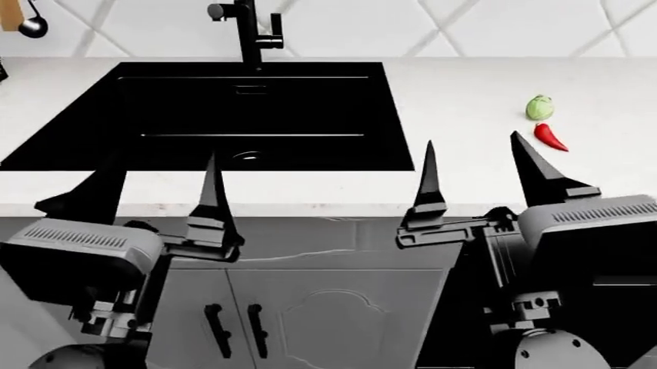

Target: Pick the chili pepper, brussel sprout from the counter and place them in the cabinet. Then close the cabinet.

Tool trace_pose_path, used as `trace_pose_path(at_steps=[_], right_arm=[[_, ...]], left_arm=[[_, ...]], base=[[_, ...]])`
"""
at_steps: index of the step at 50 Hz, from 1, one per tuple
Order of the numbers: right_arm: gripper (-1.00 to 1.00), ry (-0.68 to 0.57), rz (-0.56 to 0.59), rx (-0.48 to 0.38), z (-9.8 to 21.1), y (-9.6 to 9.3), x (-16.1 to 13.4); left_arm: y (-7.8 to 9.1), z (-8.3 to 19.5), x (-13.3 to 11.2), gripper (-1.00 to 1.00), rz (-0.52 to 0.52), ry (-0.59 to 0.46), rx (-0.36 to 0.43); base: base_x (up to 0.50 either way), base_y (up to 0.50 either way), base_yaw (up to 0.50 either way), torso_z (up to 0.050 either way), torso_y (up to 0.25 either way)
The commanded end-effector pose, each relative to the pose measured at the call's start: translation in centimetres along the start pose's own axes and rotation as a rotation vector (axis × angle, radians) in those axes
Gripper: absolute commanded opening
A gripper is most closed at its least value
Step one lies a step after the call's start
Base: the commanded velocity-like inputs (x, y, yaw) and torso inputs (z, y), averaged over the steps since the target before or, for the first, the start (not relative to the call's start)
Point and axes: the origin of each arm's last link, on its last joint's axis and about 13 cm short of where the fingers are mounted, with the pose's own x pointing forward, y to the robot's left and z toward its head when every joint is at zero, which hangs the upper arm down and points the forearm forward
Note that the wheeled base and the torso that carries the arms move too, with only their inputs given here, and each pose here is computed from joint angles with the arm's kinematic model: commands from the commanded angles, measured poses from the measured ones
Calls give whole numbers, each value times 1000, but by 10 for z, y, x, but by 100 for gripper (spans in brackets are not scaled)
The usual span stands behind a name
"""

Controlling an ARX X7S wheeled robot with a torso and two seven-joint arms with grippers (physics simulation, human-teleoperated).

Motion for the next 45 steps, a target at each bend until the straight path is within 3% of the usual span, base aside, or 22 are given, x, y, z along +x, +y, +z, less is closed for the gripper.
trace_pose_path(at_steps=[1, 20, 37, 45], right_arm=[[100, -86, 2, -20, 24, -1, 9], [100, -74, 8, -9, 24, 0, 9], [100, -76, 4, -10, 25, 0, 9], [100, -68, -8, -10, 25, 0, 8]], left_arm=[[-1, 20, 2, 100, -8, -50, 7], [-4, 27, -5, 100, -13, -34, 14], [-2, 20, 2, 100, -21, -43, 14], [-2, 17, 2, 100, -29, -40, 19]], base=[[0, -500, 0, 0, 0], [0, -500, 0, 0, 0], [0, -496, 0, 0, 0], [0, -13, 0, 0, 0]])
